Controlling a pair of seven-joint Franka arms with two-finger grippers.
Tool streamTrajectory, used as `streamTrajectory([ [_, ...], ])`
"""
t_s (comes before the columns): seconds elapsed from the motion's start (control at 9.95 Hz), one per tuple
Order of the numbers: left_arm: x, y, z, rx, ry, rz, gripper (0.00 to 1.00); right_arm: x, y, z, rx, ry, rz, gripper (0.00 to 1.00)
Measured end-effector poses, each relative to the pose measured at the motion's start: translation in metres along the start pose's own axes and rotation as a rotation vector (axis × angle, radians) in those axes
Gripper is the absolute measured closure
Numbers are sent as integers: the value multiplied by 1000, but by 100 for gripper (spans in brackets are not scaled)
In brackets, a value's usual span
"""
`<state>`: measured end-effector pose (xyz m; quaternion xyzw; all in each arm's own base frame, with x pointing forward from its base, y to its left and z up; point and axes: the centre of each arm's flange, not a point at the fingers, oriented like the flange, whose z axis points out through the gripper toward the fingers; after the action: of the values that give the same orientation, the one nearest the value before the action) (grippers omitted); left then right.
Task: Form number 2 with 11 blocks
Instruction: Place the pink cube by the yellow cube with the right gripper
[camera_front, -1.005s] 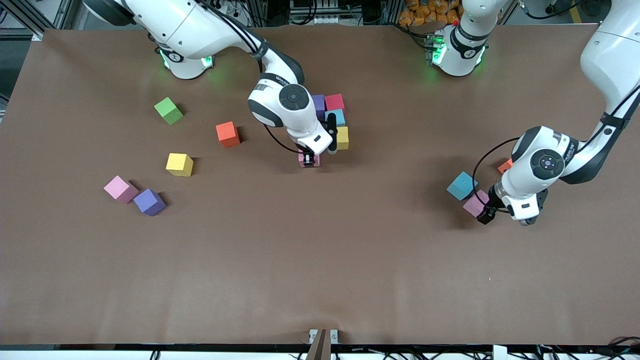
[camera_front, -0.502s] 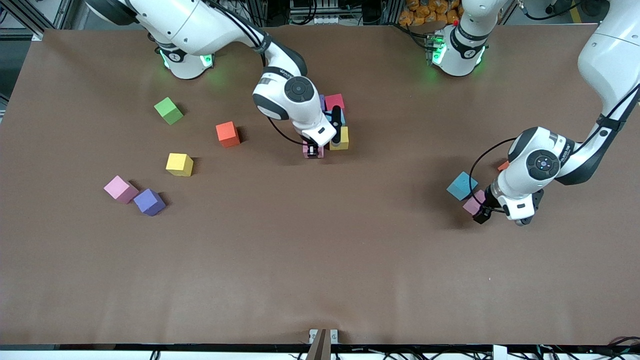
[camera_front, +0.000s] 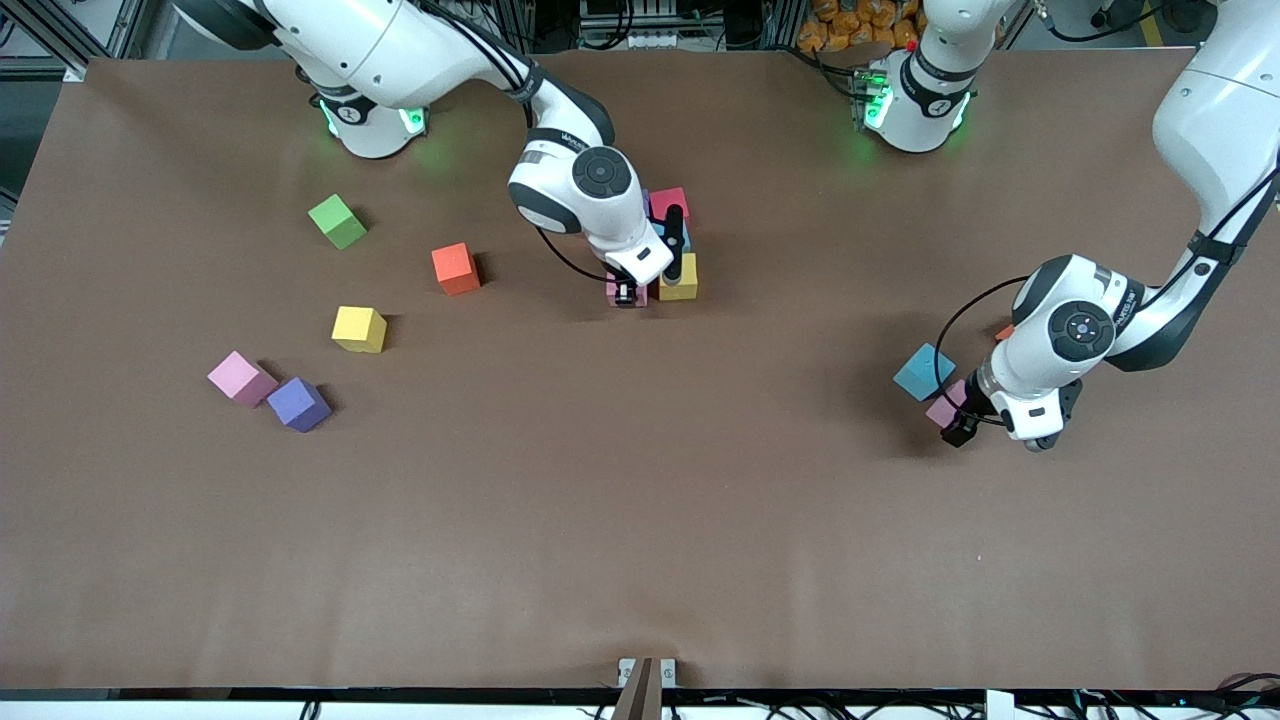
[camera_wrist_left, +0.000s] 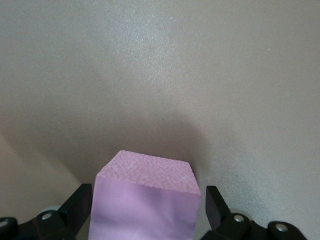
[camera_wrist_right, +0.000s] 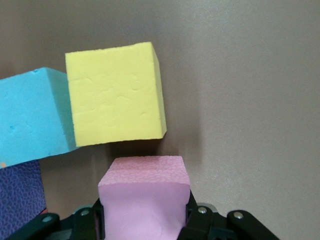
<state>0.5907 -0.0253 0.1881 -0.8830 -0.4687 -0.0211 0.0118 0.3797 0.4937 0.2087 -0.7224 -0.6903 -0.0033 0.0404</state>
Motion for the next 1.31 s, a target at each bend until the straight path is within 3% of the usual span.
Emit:
streamTrajectory([
  [0.4, 0, 0, 0, 0, 0, 0, 0, 5, -6, -1, -18, 9, -21, 44],
  [0.6, 0, 0, 0, 0, 0, -1, 10, 7, -8, -1, -20, 14, -26, 44],
  [0.8, 1, 1, -1, -4, 2, -2, 40, 11, -14, 0, -19, 14, -37, 44],
  [1.31, 12, 7, -17, -28, 30, -13, 41, 13, -18, 3, -16, 18, -42, 44],
])
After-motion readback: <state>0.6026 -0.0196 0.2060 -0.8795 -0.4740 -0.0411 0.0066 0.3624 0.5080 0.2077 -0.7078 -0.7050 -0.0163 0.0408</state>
